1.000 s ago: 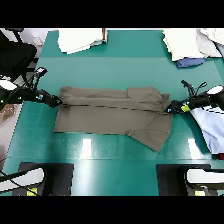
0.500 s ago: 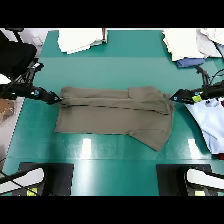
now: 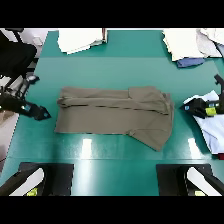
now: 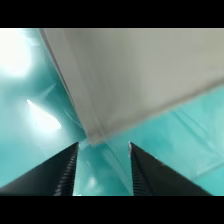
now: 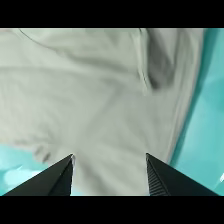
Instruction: Fold the shirts.
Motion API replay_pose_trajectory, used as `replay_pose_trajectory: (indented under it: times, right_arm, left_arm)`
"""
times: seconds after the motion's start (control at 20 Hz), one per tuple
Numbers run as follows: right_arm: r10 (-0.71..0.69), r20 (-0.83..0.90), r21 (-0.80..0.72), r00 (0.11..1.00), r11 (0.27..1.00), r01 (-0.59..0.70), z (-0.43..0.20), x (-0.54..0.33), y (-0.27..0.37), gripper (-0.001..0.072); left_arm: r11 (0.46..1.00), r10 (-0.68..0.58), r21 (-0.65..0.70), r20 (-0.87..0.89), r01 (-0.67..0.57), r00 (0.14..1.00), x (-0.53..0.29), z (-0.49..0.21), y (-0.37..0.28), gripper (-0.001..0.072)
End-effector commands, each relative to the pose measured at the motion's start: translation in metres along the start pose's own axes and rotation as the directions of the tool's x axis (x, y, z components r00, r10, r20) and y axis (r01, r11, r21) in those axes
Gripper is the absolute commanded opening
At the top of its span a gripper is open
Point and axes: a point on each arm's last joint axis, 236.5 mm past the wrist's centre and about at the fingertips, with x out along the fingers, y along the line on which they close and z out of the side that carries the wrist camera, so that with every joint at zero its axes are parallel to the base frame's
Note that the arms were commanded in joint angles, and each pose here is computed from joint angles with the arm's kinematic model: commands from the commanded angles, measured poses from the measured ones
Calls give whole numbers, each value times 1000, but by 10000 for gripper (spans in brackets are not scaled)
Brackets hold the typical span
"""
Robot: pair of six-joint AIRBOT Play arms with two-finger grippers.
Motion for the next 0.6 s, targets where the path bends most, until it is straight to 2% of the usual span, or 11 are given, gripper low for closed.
replay_pose_trajectory:
  times: [0.0, 0.25, 0.3, 0.35, 0.55]
  right_arm:
    - [29, -79, 117, 996, 993, -20, -40, 17, -11, 503]
    - [66, -171, 168, 983, 985, -37, -55, 35, -21, 504]
    - [67, -176, 169, 982, 985, -37, -52, 35, -22, 504]
    - [68, -177, 168, 982, 985, -38, -48, 34, -22, 504]
    - [58, -152, 139, 987, 990, -37, -34, 24, -19, 504]
  left_arm:
    - [995, -22, -94, -66, 16, 998, 38, -38, -2, 375]
    - [987, -44, -158, -57, 34, 997, 74, -56, -4, 383]
    - [984, -26, -175, -44, 18, 999, 75, -54, 1, 560]
    - [978, 8, -207, -32, -14, 999, 76, -51, 9, 601]
    - [966, 75, -245, -19, -77, 997, 75, -48, 25, 600]
